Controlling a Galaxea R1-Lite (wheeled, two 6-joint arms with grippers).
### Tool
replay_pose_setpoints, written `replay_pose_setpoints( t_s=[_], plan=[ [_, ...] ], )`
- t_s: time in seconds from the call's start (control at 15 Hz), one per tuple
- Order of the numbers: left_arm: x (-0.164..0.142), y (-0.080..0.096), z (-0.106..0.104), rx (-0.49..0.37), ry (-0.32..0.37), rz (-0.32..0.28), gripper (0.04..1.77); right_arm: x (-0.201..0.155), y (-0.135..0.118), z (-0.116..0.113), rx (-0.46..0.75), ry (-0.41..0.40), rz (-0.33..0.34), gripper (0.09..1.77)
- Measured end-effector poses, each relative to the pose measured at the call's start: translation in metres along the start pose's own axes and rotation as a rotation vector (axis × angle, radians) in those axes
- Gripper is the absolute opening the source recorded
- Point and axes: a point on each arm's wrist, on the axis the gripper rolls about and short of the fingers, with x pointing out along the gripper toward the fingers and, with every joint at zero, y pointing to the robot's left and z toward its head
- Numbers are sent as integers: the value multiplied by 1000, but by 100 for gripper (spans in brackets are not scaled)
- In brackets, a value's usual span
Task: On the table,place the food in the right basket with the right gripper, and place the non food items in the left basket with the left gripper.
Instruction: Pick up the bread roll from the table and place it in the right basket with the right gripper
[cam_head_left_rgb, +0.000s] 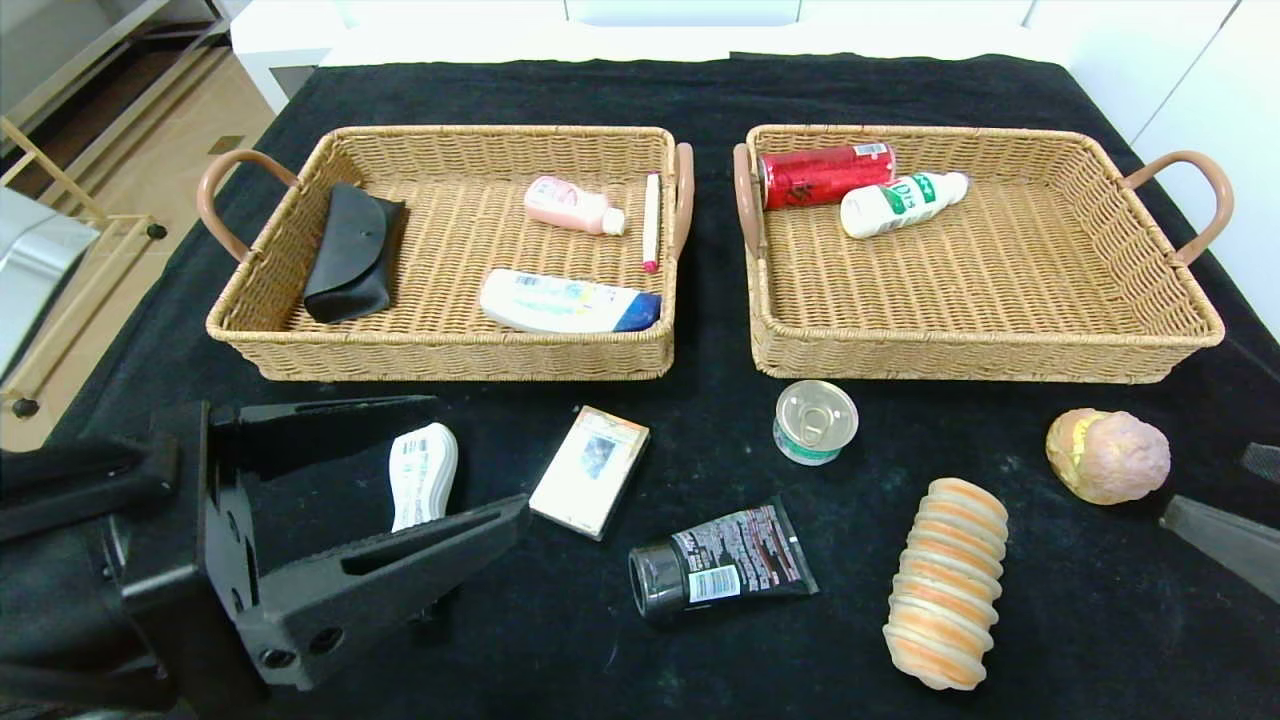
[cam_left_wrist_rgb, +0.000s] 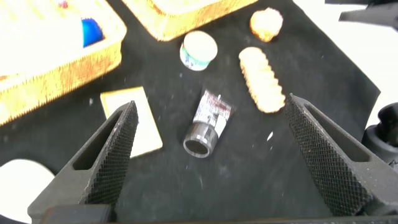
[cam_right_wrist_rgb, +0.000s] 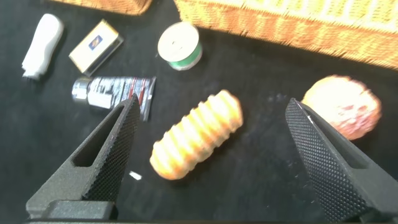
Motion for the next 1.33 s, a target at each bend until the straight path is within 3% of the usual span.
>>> replay_pose_setpoints(
  t_s=[0.67, 0.8, 1.0, 1.33],
  plan=[
    [-3, 5, -5, 2, 10, 56, 172, 7, -4, 3, -45, 12, -46, 171],
    [-4, 5, -5, 3, 7, 57, 172, 10, -8, 15, -29, -3, -117, 171],
    [-6, 4, -5, 5, 4, 57, 172, 12, -10, 29, 14, 112, -216, 171],
    [-8, 4, -2, 8, -7, 65, 172, 32, -27, 55, 90, 186, -371, 171]
  ],
)
